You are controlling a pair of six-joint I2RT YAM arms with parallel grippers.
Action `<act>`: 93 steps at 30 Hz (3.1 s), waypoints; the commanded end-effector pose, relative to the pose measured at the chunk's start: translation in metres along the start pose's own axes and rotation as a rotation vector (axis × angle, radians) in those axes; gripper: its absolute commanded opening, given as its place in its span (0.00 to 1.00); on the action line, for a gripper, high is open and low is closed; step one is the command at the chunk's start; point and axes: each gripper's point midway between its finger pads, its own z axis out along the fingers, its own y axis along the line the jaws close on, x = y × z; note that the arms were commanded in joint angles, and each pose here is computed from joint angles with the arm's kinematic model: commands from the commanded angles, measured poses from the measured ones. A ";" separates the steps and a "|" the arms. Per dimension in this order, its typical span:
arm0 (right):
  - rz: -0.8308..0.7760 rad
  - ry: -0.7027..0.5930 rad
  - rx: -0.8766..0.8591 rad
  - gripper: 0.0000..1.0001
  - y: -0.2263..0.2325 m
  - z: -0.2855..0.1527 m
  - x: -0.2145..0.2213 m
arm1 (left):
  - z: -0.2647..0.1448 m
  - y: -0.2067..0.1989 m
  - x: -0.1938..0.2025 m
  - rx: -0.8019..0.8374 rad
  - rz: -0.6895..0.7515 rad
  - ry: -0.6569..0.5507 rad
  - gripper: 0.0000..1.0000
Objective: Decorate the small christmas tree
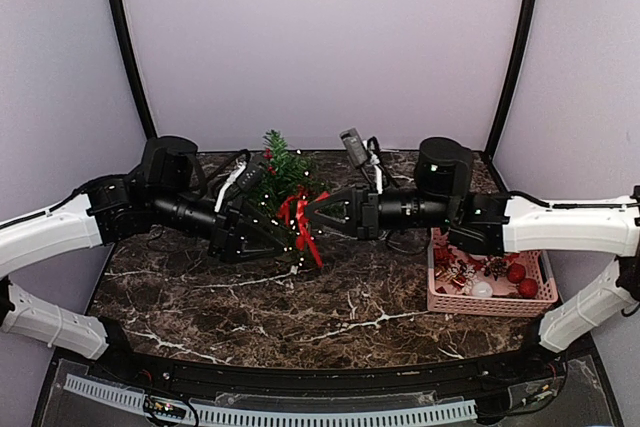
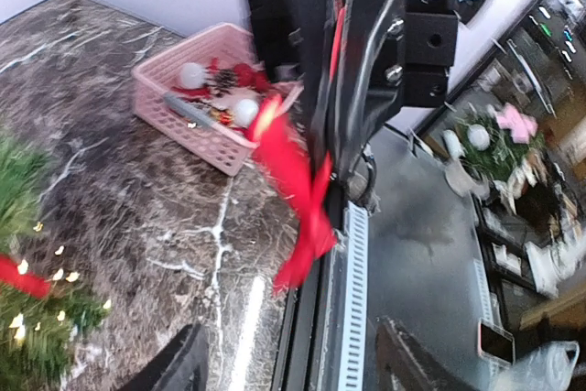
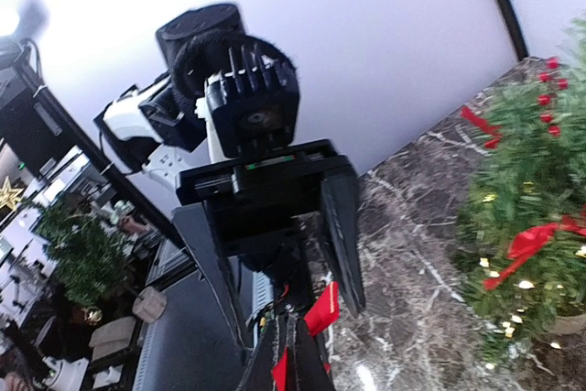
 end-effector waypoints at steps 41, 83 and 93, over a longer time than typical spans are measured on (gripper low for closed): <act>0.070 -0.213 0.372 0.00 -0.142 0.003 -0.107 | -0.122 0.143 -0.050 -0.574 -0.257 -0.353 0.75; -0.019 -0.080 0.566 0.00 -0.181 0.032 -0.080 | -0.107 0.165 -0.049 -0.540 -0.251 -0.294 0.74; -0.042 -0.118 0.571 0.19 -0.167 0.019 -0.092 | -0.110 0.162 -0.050 -0.546 -0.240 -0.303 0.74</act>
